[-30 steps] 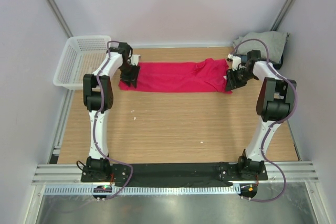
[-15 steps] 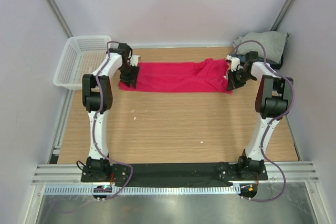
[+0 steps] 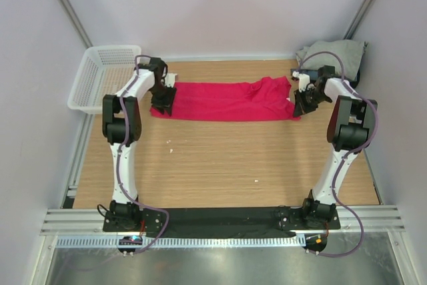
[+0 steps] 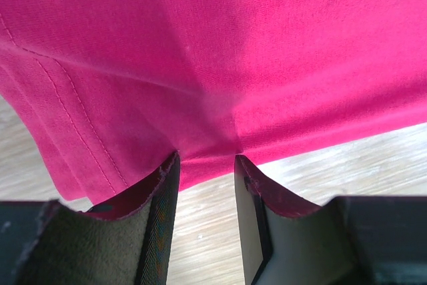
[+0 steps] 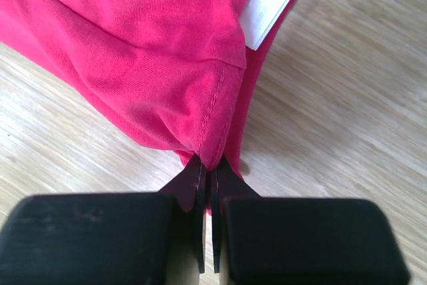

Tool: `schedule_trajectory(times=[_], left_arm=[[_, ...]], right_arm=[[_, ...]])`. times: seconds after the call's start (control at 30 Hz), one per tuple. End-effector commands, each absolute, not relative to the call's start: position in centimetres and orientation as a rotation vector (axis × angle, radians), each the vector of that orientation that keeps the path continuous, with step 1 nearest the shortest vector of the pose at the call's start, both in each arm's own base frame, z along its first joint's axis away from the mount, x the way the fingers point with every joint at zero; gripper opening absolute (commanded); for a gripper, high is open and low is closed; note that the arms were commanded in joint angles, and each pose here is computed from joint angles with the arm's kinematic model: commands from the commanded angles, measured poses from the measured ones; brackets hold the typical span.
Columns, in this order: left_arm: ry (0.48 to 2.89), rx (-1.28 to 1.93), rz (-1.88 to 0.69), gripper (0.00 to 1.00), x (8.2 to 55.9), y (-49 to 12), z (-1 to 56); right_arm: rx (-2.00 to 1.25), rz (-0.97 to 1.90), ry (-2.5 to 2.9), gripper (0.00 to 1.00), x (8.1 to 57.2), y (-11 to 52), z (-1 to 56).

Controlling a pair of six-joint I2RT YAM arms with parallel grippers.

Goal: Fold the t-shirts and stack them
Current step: Fold the tshirt

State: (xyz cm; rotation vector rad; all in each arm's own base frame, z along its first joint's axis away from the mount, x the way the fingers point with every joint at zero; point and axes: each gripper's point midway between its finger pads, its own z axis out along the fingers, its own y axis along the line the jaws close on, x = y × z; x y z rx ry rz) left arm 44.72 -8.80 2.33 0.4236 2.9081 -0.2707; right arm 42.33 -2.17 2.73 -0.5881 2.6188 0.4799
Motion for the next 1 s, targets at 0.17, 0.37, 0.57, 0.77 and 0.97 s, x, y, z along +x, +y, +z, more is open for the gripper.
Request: schedule_trajectory(times=[0.17,0.37,0.57,0.77,0.97], left_arm=[[2.92,0.432,-0.223,0.4,42.6,-7.4,3.9],[2.899,0.434,-0.285,0.4,40.3,-7.9,6.7],[2.761,0.454,-0.294,0.42,40.8,-8.2,11.5],[2.732,0.46,-0.247,0.41,44.5,-8.3,10.6],[2.75,0.5,-0.195,0.39,48.2,-8.8,6.9]], right_arm=[[-0.654,0.405,2.563,0.02,41.2,-3.0,6.4],[-0.668,0.4,2.559,0.19,39.7,-3.3,8.1],[-0.563,0.301,2.373,0.37,41.8,-3.3,14.4],[-0.412,0.378,2.261,0.39,46.4,-1.9,17.6],[-0.362,0.488,2.264,0.38,50.1,1.8,15.3]])
